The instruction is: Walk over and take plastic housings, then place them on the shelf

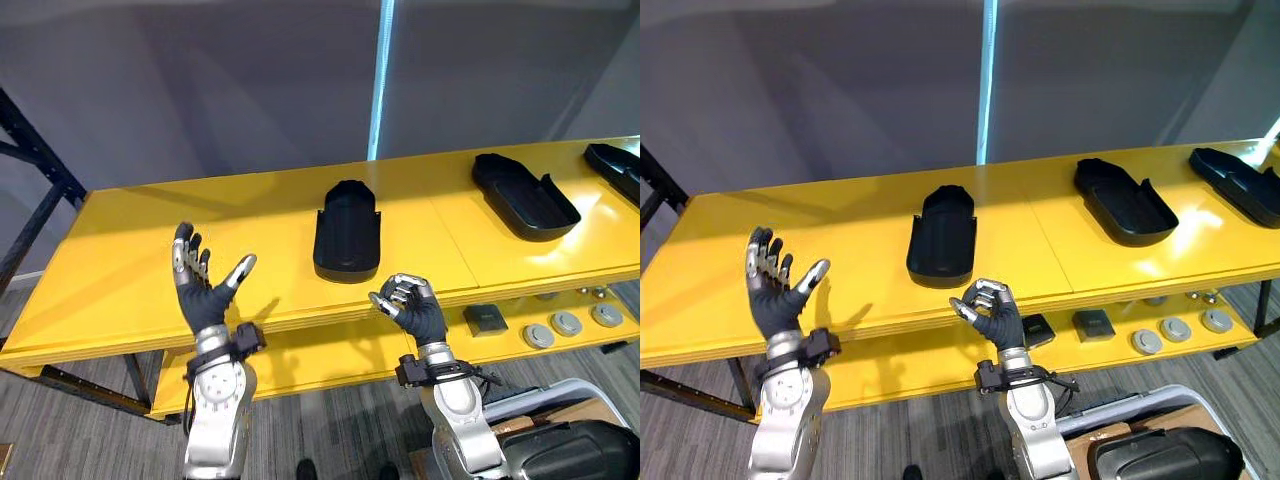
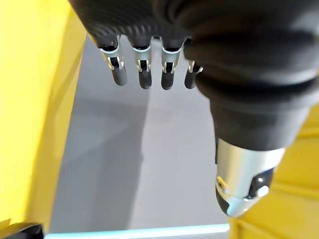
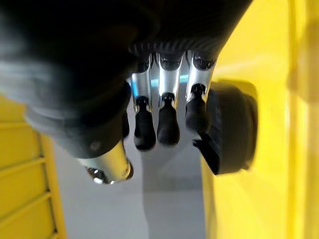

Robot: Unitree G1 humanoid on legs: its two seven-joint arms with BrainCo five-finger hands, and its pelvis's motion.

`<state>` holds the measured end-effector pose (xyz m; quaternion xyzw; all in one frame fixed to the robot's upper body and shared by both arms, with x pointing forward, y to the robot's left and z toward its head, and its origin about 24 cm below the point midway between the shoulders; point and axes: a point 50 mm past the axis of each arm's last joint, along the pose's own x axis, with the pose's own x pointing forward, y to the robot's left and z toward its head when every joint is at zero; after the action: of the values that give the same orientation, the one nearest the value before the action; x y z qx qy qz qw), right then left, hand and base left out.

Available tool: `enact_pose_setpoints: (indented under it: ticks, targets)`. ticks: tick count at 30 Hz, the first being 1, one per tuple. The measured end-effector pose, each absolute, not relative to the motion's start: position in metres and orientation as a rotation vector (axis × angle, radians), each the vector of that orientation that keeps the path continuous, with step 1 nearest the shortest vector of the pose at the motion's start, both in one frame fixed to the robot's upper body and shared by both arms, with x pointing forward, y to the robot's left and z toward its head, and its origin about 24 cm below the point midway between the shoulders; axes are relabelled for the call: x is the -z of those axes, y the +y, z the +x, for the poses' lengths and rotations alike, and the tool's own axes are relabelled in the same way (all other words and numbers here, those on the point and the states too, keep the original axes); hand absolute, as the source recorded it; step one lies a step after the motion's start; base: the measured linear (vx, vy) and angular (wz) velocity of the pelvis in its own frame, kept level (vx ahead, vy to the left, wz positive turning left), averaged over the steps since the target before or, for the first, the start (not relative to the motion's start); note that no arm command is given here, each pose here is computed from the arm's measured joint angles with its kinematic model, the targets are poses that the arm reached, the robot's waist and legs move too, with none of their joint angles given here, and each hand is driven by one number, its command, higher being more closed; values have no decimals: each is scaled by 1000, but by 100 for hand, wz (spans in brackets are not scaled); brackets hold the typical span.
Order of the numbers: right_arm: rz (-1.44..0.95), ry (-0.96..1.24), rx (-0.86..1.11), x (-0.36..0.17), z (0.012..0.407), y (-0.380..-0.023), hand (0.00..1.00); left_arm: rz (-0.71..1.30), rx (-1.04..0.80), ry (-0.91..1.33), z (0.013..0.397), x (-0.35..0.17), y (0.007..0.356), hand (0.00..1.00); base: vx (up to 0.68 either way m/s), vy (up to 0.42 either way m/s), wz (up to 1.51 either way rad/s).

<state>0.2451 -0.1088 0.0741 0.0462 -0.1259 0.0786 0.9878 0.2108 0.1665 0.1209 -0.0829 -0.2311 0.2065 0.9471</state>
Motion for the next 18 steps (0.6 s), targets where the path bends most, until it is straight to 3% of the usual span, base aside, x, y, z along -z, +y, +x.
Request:
enact_pose_setpoints:
  ticks: [18]
  targets:
    - [63,-212,-172,-71,289,-88,100,-216,-336,-391,188,-96,171,0,-20,5,19]
